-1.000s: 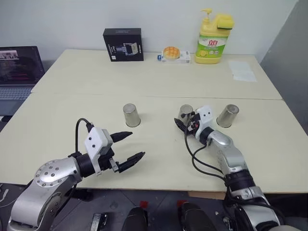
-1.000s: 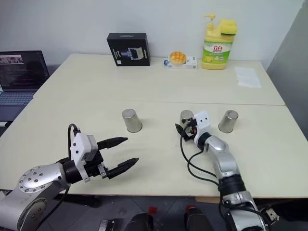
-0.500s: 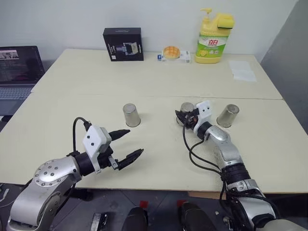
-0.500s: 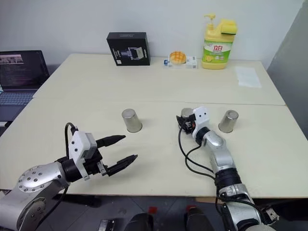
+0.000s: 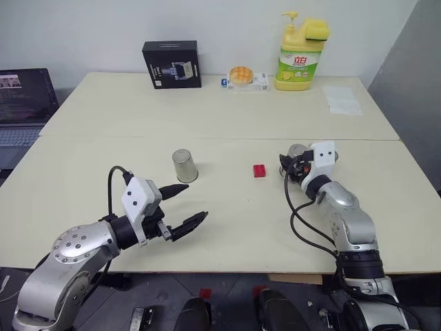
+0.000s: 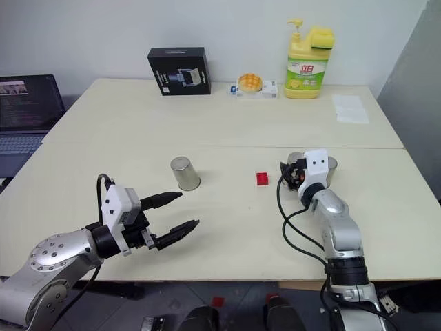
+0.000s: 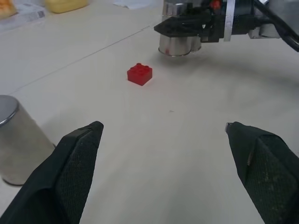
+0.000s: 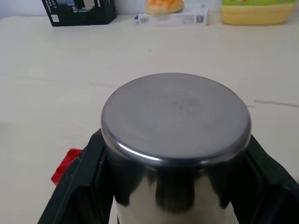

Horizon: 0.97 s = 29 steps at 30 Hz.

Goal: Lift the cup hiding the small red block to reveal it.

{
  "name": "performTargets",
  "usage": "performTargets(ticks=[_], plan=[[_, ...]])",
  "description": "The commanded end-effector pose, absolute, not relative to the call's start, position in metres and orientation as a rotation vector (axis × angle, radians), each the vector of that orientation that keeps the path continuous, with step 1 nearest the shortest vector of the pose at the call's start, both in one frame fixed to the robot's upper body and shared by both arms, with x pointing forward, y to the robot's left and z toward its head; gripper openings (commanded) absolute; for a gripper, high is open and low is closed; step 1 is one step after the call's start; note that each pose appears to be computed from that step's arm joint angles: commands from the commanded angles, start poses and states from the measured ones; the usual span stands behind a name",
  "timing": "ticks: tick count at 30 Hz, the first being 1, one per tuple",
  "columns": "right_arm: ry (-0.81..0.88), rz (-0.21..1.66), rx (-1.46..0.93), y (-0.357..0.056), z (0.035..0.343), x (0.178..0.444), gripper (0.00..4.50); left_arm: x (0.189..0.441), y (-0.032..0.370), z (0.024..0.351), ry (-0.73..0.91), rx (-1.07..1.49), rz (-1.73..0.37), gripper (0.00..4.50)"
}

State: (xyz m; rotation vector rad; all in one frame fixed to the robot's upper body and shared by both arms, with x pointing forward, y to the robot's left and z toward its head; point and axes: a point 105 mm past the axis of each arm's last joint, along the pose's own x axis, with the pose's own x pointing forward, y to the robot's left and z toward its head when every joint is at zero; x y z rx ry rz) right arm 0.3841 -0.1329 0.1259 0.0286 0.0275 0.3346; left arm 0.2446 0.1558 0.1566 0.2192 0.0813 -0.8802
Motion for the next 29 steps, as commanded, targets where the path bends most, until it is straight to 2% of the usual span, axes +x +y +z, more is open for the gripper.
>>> performTargets(ticks=[1, 3, 6, 10, 14, 18, 23, 26, 29], plan=[[-0.015, 0.353, -0.003, -0.129, 0.122, 0.386, 3.43, 0.244, 0.156, 0.161, 0.061, 0.253, -0.892, 4.5], [-0.015, 0.346, -0.011, -0.13, 0.118, 0.387, 3.74, 0.245, 0.156, 0.161, 0.06, 0.252, -0.891, 4.5], [-0.015, 0.331, -0.012, -0.135, 0.115, 0.384, 4.48, 0.245, 0.154, 0.162, 0.055, 0.242, -0.889, 4.5], [0.002, 0.316, -0.025, -0.143, 0.111, 0.371, 4.48, 0.245, 0.152, 0.162, 0.057, 0.227, -0.889, 4.5], [0.038, 0.326, -0.042, -0.154, 0.107, 0.344, 4.48, 0.244, 0.152, 0.161, 0.059, 0.225, -0.881, 4.5], [0.084, 0.456, -0.085, -0.153, 0.114, 0.296, 4.48, 0.242, 0.154, 0.159, 0.066, 0.225, -0.88, 4.5], [0.087, 0.649, -0.114, -0.14, 0.14, 0.247, 4.48, 0.241, 0.161, 0.154, 0.102, 0.228, -0.847, 4.5], [0.082, 0.674, -0.116, -0.139, 0.151, 0.237, 4.48, 0.24, 0.161, 0.153, 0.109, 0.243, -0.852, 4.5], [0.077, 0.651, -0.155, -0.143, 0.154, 0.242, 4.48, 0.243, 0.164, 0.153, 0.113, 0.249, -0.835, 4.5]])
